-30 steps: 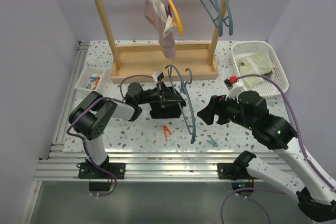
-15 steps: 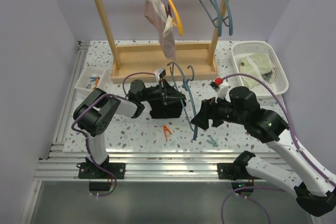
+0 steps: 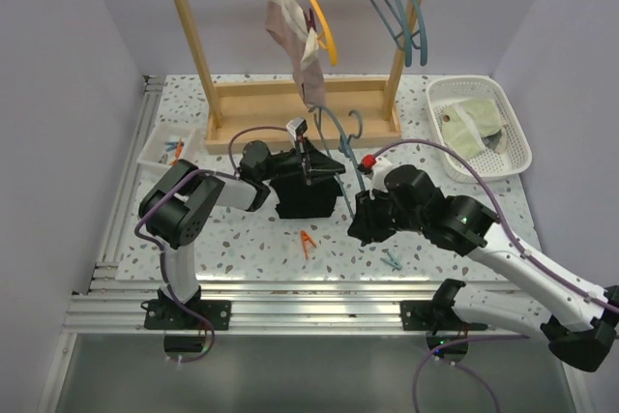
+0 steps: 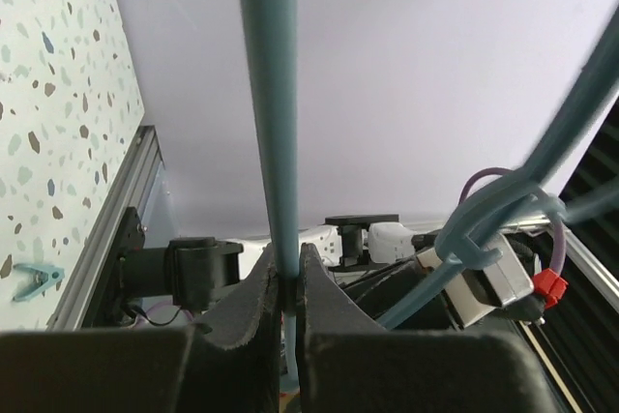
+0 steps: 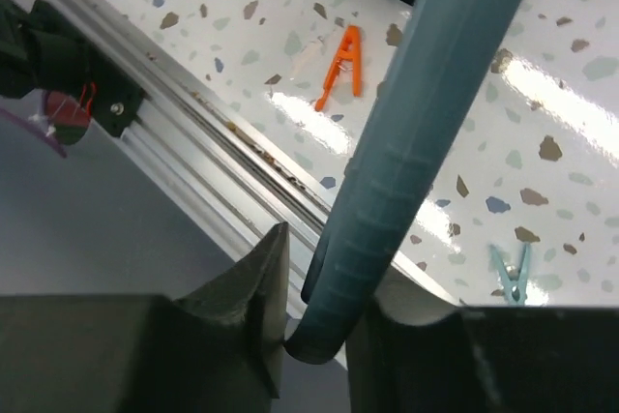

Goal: Remove the underwear clipped to the hanger

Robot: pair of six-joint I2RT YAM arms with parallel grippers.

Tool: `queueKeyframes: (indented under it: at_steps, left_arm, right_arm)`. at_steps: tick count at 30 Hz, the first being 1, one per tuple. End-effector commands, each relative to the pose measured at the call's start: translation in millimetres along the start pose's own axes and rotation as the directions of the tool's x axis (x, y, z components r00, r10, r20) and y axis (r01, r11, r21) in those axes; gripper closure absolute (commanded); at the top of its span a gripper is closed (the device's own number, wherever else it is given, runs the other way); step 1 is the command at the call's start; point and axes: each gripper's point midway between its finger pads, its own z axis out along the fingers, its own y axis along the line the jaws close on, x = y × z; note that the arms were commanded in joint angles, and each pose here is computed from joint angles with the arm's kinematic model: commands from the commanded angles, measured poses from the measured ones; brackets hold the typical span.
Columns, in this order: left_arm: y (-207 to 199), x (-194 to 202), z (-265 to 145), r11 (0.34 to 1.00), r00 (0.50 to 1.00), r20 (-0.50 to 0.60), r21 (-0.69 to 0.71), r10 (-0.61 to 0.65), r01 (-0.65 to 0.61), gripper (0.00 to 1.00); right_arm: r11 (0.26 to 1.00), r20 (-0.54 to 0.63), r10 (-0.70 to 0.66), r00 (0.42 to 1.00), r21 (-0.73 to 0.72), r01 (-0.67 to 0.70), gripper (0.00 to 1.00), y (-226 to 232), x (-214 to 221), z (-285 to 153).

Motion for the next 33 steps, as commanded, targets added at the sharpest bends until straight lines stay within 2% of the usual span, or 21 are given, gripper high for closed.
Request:
queueKeyframes:
  at_steps: [1, 4, 5, 7, 8, 10, 11, 17, 19, 25, 27, 31, 33]
  left_arm:
    - [-26, -5, 3, 0.996, 0.998, 0.007, 0.068, 0.06, -0.061, 1.0]
    - [-23, -3, 0, 0.997, 0.999, 0.01, 0.059, 0.05, -0.05, 1.0]
    - [-19, -2, -2, 0.997, 0.999, 0.011, 0.053, 0.046, -0.047, 0.98]
    - [-13, 0, -7, 0.998, 0.999, 0.019, 0.045, 0.036, -0.037, 0.8]
    - [-12, 2, -9, 0.998, 0.999, 0.023, 0.048, 0.04, -0.041, 0.6]
    - [-7, 4, -14, 0.999, 0.999, 0.029, 0.039, 0.031, -0.032, 0.41]
    - [-7, 5, -15, 0.999, 0.999, 0.034, 0.04, 0.035, -0.037, 0.0]
    - [-12, 11, -25, 0.996, 0.997, 0.036, 0.049, 0.07, -0.072, 0.0]
    - [-11, 16, -29, 0.994, 0.994, 0.032, 0.033, 0.1, -0.101, 0.0]
    - [9, 29, -47, 0.993, 0.994, 0.018, -0.053, 0.11, -0.109, 0.0]
    - [15, 33, -53, 0.992, 0.995, 0.016, -0.074, 0.1, -0.099, 0.0]
    - [20, 41, -58, 0.992, 0.995, 0.007, -0.082, 0.096, -0.095, 0.0]
    - [20, 44, -60, 0.992, 0.995, 0.004, -0.081, 0.097, -0.096, 0.0]
  right_arm:
    - [0.995, 0.083, -0.032, 0.996, 0.097, 0.023, 0.77, -9, -21, -2]
    - [0.979, 0.161, -0.042, 0.986, 0.203, 0.009, 1.0, -26, -35, -17]
    - [0.975, 0.185, -0.047, 0.982, 0.223, 0.004, 1.0, -29, -40, -23]
    - [0.959, 0.218, -0.064, 0.974, 0.284, 0.0, 1.0, -40, -44, -36]
    - [0.955, 0.23, -0.072, 0.971, 0.296, 0.0, 1.0, -41, -47, -41]
    - [0.945, 0.239, -0.082, 0.968, 0.327, 0.0, 1.0, -47, -48, -47]
    - [0.944, 0.246, -0.084, 0.966, 0.33, -0.002, 1.0, -47, -50, -50]
    - [0.923, 0.255, -0.119, 0.96, 0.386, 0.012, 1.0, -51, -66, -57]
    - [0.89, 0.226, -0.145, 0.963, 0.455, 0.027, 1.0, -59, -73, -57]
    - [0.839, 0.247, -0.214, 0.945, 0.542, 0.048, 1.0, -56, -117, -79]
    - [0.822, 0.224, -0.234, 0.946, 0.566, 0.069, 1.0, -59, -128, -73]
    - [0.841, 0.257, -0.205, 0.945, 0.54, 0.035, 1.0, -59, -168, -73]
    - [0.853, 0.223, -0.173, 0.959, 0.52, 0.032, 1.0, -71, -179, -61]
